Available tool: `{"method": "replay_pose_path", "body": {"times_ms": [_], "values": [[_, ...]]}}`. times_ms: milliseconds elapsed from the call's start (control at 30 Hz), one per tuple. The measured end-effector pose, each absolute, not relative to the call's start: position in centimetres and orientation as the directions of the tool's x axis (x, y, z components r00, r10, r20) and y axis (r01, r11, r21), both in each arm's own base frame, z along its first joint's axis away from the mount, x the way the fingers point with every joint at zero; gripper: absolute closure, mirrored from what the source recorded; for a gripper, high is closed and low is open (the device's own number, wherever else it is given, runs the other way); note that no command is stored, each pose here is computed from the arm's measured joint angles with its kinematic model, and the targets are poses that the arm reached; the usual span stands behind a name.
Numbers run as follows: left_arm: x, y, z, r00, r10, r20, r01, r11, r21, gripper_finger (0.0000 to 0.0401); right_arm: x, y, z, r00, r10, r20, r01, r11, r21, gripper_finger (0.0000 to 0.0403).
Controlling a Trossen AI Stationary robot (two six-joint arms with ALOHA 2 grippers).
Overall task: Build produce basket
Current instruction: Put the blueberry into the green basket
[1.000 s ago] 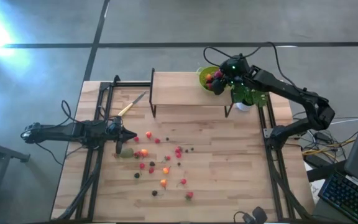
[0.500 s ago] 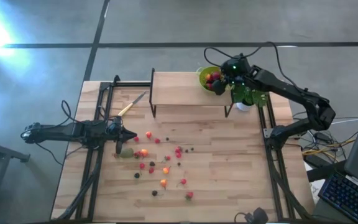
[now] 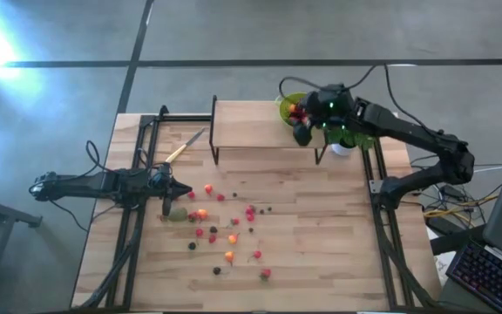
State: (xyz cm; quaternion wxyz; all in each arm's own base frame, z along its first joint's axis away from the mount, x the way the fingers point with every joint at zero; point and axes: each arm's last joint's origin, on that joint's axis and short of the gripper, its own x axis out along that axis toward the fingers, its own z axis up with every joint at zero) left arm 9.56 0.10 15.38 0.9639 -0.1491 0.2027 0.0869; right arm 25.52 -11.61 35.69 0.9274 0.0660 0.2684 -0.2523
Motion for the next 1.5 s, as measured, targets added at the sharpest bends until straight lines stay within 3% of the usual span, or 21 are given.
{"method": "replay_pose_path", "body": {"times_ms": [333,700,1000,1500], "values": [[9.6,0.1,15.4,0.903,0.107,-0.416,-0.228,0.94,-0.252,0.038,27.8,-3.2,34.1,0.798,-0.195,-0.57,0.231,0.973,-0.01,0.0172],[9.6,0.1,15.4,0.903,0.107,-0.417,-0.228,0.94,-0.253,0.038,28.8,3.1,27.7,0.778,-0.134,-0.614,0.153,0.988,-0.022,0.0193],[9.6,0.1,15.4,0.903,0.107,-0.416,-0.228,0.94,-0.252,0.038,28.0,3.9,21.9,0.808,-0.108,-0.579,0.154,0.988,0.031,0.0204],[9.6,0.1,15.4,0.903,0.107,-0.416,-0.228,0.94,-0.252,0.038,29.7,4.2,15.3,0.728,-0.117,-0.676,0.179,0.984,0.023,0.0204]]}}
